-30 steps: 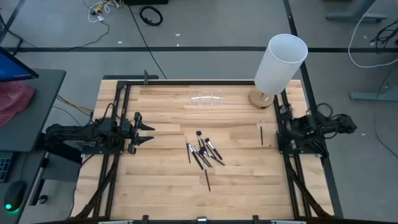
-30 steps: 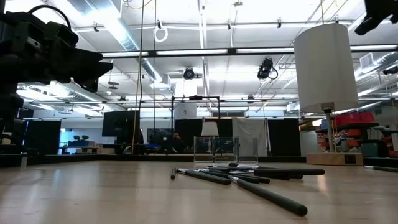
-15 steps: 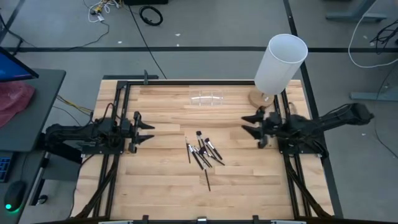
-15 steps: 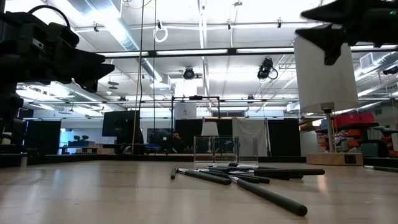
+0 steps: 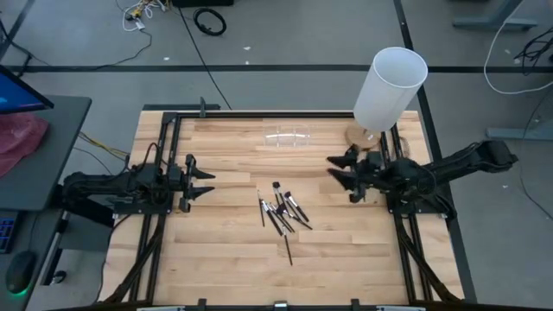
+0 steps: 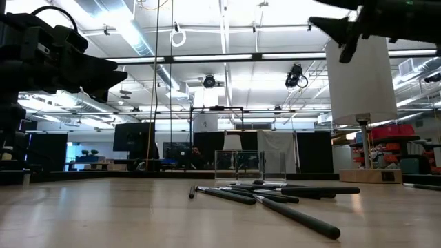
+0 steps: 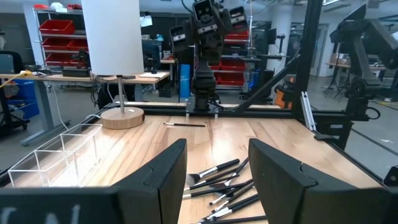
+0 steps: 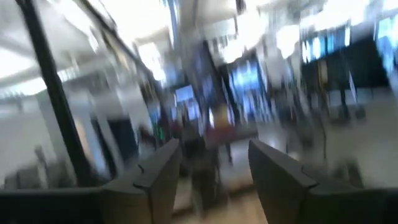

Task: Pick & Place Makeup Supplies
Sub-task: Put the black makeup brush into the transparent organizer

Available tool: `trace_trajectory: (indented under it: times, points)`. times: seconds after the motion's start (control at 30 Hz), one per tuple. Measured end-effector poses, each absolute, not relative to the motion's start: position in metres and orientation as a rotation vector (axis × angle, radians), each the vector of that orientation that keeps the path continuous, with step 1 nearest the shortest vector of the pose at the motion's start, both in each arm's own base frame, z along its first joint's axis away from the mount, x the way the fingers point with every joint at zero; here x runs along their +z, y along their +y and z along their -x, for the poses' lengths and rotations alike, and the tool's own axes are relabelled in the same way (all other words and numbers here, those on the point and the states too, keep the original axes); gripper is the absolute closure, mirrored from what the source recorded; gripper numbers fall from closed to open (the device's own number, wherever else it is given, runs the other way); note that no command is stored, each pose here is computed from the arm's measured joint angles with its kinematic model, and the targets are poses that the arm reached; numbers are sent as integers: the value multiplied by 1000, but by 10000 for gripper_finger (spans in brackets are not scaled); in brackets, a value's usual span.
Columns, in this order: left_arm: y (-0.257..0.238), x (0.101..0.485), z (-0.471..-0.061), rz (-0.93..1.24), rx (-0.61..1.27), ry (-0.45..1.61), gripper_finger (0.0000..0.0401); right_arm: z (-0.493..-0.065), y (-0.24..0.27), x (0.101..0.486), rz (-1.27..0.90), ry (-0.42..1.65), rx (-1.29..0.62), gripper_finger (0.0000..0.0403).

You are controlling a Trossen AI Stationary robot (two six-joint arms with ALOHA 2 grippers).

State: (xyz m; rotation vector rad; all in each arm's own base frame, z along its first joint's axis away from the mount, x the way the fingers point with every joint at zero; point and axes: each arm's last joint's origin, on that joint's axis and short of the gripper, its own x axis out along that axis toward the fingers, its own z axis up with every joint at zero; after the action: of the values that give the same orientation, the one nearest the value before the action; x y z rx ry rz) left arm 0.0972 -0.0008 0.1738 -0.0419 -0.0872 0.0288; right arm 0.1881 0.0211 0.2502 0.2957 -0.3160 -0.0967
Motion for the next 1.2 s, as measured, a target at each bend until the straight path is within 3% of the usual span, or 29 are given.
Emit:
trace_trajectory:
  times: [0.2, 0.47, 0.63, 0.83, 1.2]
  points:
    - [-1, 174, -97, 18, 30, -87, 224, -235, 25, 259, -362, 205, -195, 208]
    - [-1, 174, -97, 18, 30, -87, 224, -290, 34, 247, -610, 645, -191, 208]
    - [-1, 174, -97, 18, 30, -87, 224, -321, 42, 210, -762, 833, -196, 208]
    - [-1, 174, -97, 17, 30, -86, 224, -337, 37, 168, -774, 1082, -337, 210]
    - [-1, 174, -97, 17, 30, -84, 224, -354, 35, 154, -618, 1178, -404, 274]
